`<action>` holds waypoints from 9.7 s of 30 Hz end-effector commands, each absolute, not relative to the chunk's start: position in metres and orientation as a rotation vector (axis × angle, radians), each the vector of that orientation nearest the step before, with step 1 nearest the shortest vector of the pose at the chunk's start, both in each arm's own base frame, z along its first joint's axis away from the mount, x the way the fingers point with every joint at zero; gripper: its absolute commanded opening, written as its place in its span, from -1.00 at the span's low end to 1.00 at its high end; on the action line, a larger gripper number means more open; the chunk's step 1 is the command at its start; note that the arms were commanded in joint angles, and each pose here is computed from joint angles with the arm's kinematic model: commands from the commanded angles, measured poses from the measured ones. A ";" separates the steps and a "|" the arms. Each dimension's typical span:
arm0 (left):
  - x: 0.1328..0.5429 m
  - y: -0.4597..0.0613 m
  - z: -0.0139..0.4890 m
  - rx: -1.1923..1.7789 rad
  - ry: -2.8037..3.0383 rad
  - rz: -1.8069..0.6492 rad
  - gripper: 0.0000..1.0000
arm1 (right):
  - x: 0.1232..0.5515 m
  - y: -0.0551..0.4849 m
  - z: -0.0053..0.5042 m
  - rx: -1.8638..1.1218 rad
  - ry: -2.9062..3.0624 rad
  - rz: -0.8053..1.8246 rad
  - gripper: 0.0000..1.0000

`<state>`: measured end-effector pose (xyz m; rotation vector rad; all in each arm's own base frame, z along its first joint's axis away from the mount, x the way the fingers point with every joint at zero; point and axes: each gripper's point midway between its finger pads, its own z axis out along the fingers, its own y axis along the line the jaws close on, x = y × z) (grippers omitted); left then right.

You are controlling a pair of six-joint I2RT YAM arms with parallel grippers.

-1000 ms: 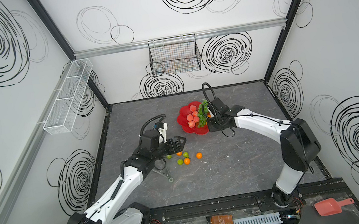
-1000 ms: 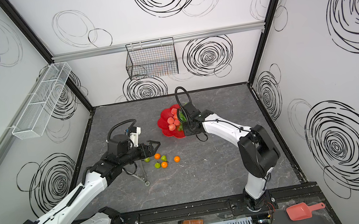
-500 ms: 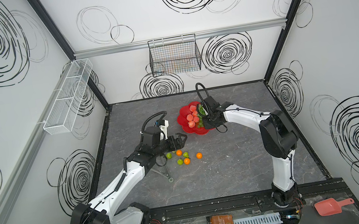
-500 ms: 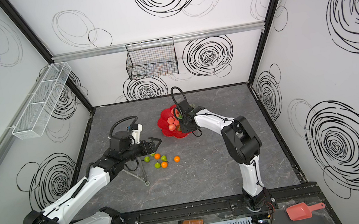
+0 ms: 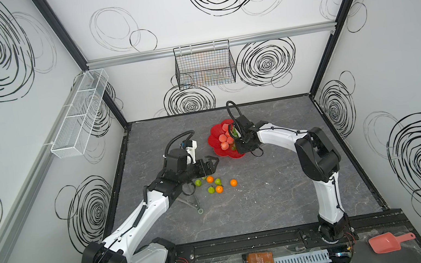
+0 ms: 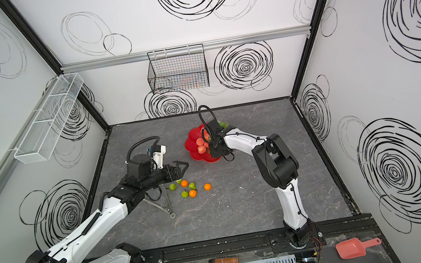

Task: Arrange fruit in a fruit bowl
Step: Place the fruit in the fruit bowl, then pick up the fruit from the center of the table, then place the fruit in the fruit bowl, then pick up the fruit from the center of the table.

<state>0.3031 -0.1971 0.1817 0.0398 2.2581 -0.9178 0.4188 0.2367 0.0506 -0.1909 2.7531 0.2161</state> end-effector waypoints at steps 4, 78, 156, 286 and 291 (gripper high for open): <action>0.307 -0.195 0.195 0.048 2.193 -0.926 0.92 | 0.422 0.238 0.048 -0.200 2.766 0.203 -0.39; 0.184 -0.195 0.138 -0.002 2.362 -0.946 0.92 | 0.253 0.294 0.080 -0.377 2.703 0.416 -0.04; 0.206 -0.185 0.163 -0.038 2.297 -0.993 0.92 | 0.261 0.290 0.078 -0.416 2.782 0.335 -0.33; 0.189 -0.148 0.168 -0.269 2.346 -0.884 0.92 | 0.250 0.330 0.108 -0.628 2.643 0.426 -0.12; 0.189 -0.147 0.168 -0.312 2.338 -0.940 0.92 | 0.231 0.355 0.088 -0.688 2.667 0.447 -0.07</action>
